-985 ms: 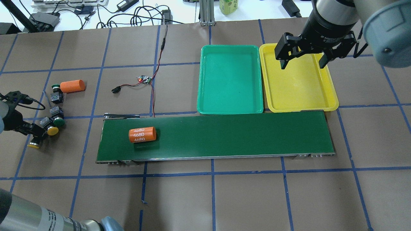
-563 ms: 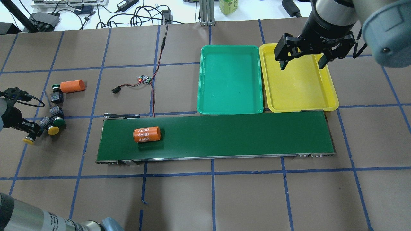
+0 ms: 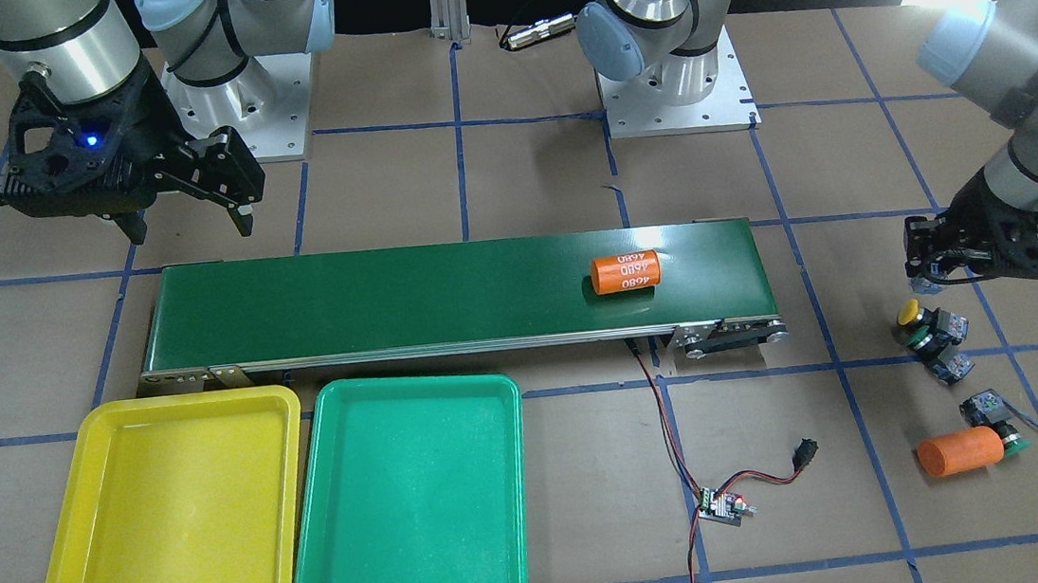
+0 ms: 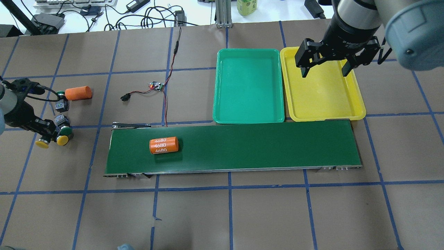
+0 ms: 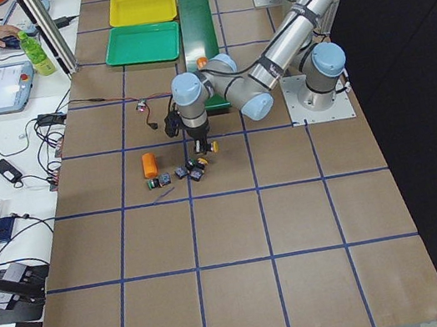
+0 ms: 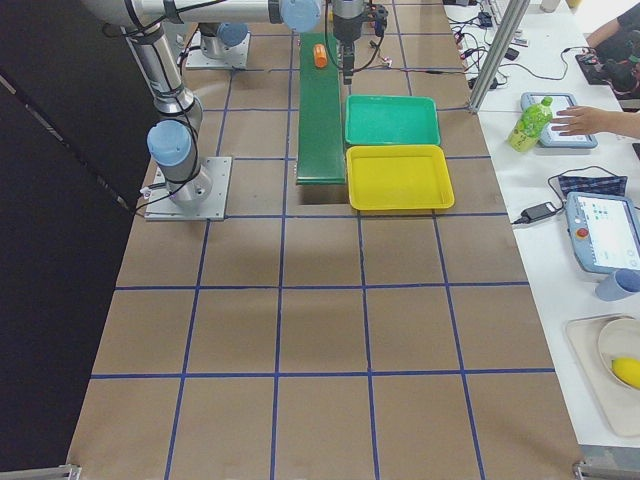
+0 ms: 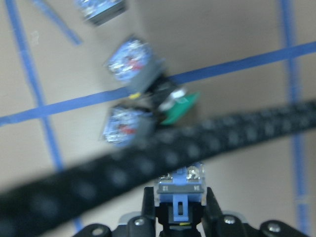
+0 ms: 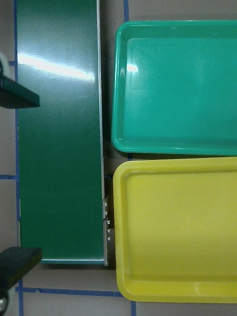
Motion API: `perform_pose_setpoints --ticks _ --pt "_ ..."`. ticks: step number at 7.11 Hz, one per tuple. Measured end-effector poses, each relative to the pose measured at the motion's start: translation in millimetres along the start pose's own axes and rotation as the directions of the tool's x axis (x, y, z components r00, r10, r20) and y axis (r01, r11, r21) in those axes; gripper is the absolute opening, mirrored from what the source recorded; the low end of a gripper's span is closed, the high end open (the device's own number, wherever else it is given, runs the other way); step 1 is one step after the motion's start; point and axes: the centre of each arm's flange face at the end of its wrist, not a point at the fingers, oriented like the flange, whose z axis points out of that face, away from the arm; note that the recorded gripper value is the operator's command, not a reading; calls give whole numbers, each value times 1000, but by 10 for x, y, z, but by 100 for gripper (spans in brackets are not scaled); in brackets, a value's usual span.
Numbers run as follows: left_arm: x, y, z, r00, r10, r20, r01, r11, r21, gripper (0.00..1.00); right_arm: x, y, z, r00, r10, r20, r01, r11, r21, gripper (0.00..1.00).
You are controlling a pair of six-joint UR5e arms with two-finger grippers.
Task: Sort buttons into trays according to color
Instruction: 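Place the yellow-capped button on the conveyor belt with the left gripper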
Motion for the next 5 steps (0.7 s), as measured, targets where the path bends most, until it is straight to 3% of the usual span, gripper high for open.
perform_pose_setpoints --ticks 3,5 --pt "1506 -168 -61 989 -137 -56 138 990 13 9 -21 10 34 1000 -8 -1 8 1000 -11 100" --pt "2053 -194 3 983 -169 -75 169 986 -3 14 -26 28 51 1000 -12 -3 12 1000 -16 100"
